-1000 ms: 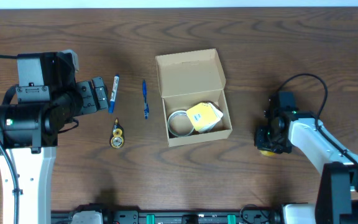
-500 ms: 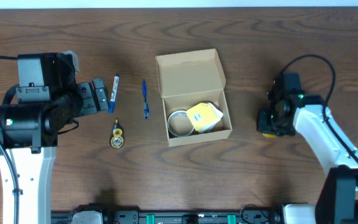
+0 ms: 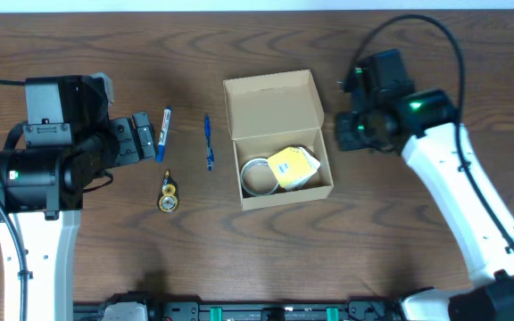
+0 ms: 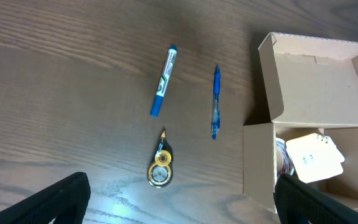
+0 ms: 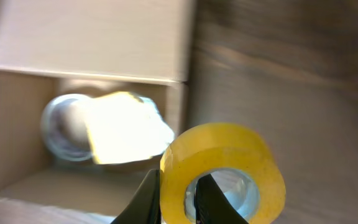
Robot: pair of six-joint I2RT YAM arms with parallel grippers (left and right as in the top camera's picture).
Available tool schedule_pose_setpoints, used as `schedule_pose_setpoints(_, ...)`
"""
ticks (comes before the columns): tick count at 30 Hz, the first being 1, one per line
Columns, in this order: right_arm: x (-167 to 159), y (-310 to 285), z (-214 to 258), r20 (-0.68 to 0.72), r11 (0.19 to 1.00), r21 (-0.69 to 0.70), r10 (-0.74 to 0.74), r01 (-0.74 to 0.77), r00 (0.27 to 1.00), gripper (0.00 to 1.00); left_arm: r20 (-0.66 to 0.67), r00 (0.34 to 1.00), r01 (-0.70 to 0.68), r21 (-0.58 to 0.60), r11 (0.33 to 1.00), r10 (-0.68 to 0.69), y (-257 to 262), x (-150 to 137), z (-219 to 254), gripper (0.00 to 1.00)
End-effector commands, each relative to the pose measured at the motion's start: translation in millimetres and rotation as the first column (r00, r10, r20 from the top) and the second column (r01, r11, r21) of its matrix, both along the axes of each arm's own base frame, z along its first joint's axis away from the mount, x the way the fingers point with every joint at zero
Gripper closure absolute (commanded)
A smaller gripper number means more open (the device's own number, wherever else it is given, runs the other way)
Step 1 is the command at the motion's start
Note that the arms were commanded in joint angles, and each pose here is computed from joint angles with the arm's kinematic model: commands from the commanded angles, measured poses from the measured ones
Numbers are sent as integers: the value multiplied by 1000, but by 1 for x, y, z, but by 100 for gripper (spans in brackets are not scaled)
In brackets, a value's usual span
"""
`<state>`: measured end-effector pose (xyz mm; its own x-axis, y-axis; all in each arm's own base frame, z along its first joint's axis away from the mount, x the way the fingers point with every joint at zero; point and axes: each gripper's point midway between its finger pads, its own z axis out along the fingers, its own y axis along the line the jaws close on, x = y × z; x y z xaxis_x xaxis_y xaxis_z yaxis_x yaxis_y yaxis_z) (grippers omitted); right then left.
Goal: Pack container
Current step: 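Carry the yellow tape roll over the box and lower it inside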
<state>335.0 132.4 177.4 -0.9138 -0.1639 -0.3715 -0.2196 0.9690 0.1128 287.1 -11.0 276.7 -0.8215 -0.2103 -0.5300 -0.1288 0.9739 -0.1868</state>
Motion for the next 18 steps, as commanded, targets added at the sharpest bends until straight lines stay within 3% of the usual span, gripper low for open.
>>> schedule_pose_setpoints(1,-6,31,6,27,995,7,98,-98,995,89,8,1000,6,2,1000,-6,1,1,4,5)
schedule_pose_setpoints(11,-28,96,-55,-113,954,-46,288,-295,951,91,12,1000,18,-16,1000,-18,-3,2,4,5)
schedule_pose_setpoints(18,-24,124,-76,-167,920,-24,382,-391,909,92,28,999,19,-15,1000,-18,-3,5,7,5)
